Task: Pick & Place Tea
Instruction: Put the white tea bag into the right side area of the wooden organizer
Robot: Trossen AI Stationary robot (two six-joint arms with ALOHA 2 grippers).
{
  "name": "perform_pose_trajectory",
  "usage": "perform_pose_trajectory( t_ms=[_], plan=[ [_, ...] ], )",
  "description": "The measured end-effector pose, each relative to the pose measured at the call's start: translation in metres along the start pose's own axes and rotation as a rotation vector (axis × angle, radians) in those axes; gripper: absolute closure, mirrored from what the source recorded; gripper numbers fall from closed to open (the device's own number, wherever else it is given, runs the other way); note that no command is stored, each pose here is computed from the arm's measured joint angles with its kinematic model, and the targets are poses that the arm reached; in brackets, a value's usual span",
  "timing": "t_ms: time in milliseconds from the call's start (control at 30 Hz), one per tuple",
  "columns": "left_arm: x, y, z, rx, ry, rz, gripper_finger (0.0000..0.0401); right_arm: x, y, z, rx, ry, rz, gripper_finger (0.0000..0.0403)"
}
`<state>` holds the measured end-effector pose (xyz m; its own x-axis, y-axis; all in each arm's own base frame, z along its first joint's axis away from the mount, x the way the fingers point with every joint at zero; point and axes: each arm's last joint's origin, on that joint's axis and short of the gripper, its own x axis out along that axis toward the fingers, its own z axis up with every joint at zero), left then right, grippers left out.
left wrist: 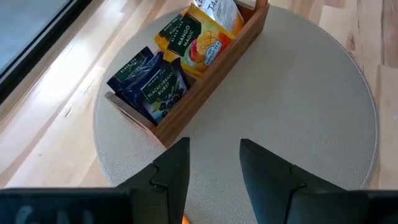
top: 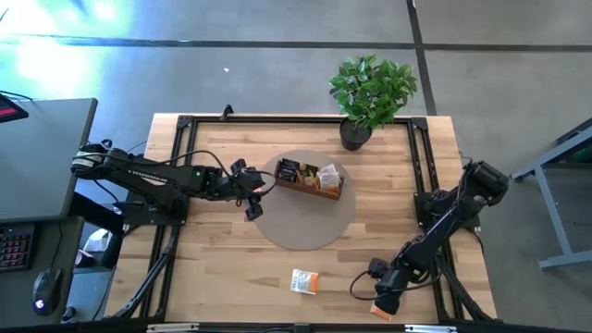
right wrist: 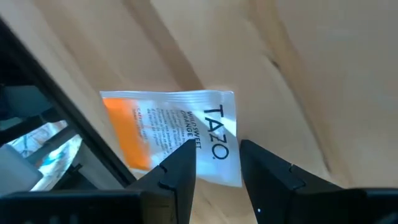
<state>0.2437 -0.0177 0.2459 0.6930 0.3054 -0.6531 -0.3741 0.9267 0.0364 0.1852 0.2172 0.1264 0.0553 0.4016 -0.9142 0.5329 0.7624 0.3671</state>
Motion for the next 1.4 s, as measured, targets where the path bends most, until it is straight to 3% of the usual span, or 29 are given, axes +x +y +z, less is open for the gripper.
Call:
perform_pose_trajectory(
  t_ms=[200, 467, 600, 767, 933, 1267, 1400],
  plan=[
    [0.000, 0.000, 0.000, 0.000, 0.000, 0.000, 0.0263, 0.004, 0.004, -0.001, -0.094, -0.106, 0.020, 0.0279],
    [0.000, 0.000, -0.001, 0.004, 0.009, 0.001, 0.0263, 0.020, 0.004, 0.002, -0.203, -0.070, -0.003, 0.0282],
    [0.000, 0.000, -0.001, 0.005, 0.012, 0.002, 0.0263, 0.021, 0.004, 0.002, -0.249, -0.073, 0.000, 0.0313],
    [0.000, 0.000, -0.001, 0.005, 0.010, 0.008, 0.0263, 0.022, 0.002, 0.003, -0.315, -0.084, -0.022, 0.0391],
    [0.000, 0.001, -0.001, 0.005, 0.008, 0.016, 0.0263, 0.017, 0.001, 0.008, -0.335, -0.109, -0.022, 0.0397],
    [0.000, 0.001, -0.001, 0.005, 0.007, 0.018, 0.0263, -0.031, 0.005, 0.022, -0.433, -0.436, -0.012, 0.0400],
    [0.000, 0.001, -0.001, 0.014, 0.007, 0.017, 0.0263, -0.042, 0.001, 0.034, -0.491, -0.530, -0.069, 0.0401]
  ],
)
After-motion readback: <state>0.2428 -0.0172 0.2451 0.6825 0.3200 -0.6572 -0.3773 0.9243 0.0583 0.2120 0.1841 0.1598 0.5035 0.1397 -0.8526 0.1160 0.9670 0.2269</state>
